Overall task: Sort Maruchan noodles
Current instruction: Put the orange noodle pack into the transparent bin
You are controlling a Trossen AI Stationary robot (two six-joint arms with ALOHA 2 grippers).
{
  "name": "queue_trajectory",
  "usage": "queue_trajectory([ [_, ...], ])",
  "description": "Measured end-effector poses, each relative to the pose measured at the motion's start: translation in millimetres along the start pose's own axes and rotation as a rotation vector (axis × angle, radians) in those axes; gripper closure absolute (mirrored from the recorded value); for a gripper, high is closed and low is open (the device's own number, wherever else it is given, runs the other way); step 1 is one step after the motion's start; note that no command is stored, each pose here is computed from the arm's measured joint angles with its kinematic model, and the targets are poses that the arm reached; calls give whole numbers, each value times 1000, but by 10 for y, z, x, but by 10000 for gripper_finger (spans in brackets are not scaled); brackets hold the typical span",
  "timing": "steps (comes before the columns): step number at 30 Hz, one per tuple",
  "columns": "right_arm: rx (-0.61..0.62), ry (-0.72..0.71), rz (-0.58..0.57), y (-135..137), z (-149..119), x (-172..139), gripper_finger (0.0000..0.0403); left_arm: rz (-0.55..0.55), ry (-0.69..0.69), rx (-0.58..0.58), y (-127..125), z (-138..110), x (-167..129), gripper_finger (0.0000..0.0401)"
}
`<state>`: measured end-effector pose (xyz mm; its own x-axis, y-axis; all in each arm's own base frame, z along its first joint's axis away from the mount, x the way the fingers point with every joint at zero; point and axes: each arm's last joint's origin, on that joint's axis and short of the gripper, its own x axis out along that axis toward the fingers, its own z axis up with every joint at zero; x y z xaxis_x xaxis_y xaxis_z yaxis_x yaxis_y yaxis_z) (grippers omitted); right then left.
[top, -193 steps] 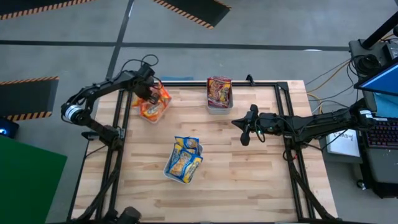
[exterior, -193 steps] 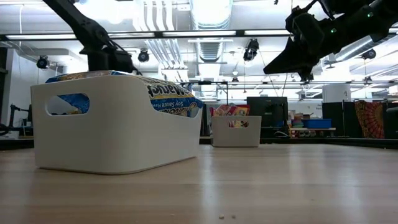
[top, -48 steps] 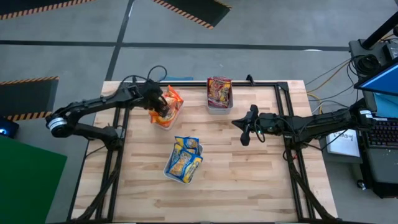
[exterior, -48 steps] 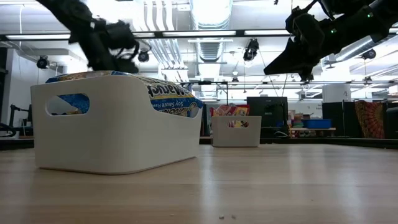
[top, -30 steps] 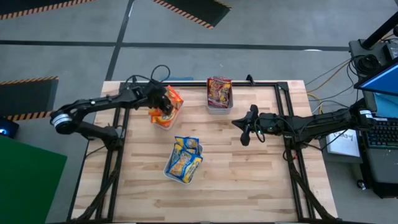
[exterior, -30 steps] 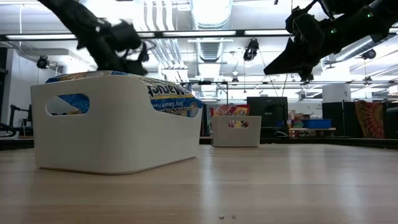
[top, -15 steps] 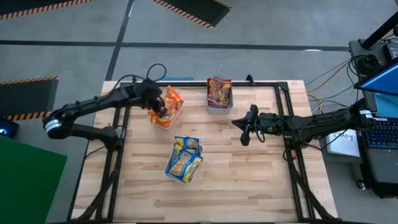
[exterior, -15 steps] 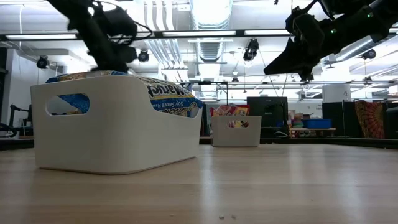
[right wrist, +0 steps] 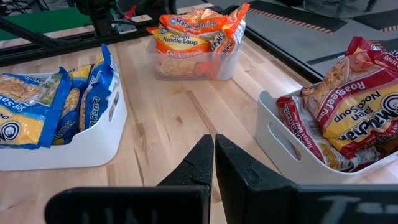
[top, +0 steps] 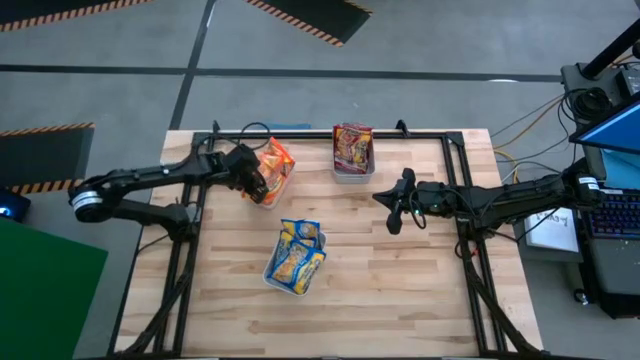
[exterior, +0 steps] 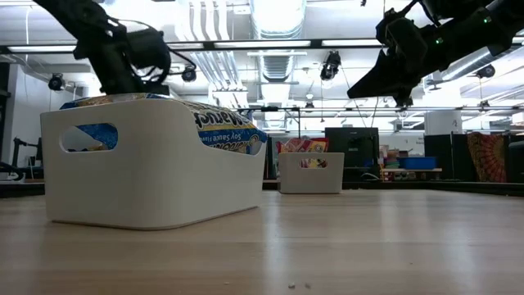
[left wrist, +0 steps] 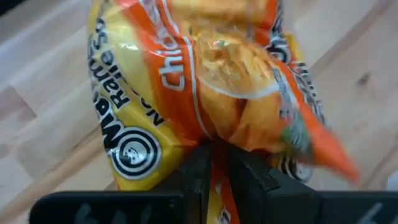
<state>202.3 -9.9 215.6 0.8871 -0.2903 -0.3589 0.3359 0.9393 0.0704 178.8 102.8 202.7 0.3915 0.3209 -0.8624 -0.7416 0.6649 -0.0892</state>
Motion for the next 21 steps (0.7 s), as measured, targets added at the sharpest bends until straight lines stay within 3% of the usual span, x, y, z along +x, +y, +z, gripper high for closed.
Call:
queue_trajectory([
  [4, 0, 0, 0, 0, 0, 0, 394, -3, 14, 5, -28, 0, 12, 363],
  [9, 1, 0, 0, 0, 1, 1, 394, -22, 14, 57, -79, 126, -260, 363],
  [13, 4, 0, -1, -1, 0, 1, 394, 51, 59, 81, -45, 128, -403, 363],
  [18, 4, 1, 0, -1, 0, 1, 394, 164, 61, 59, -1, 75, -328, 363],
  [21, 3, 0, 0, -1, 0, 0, 394, 179, 73, 40, 10, 9, -187, 363],
])
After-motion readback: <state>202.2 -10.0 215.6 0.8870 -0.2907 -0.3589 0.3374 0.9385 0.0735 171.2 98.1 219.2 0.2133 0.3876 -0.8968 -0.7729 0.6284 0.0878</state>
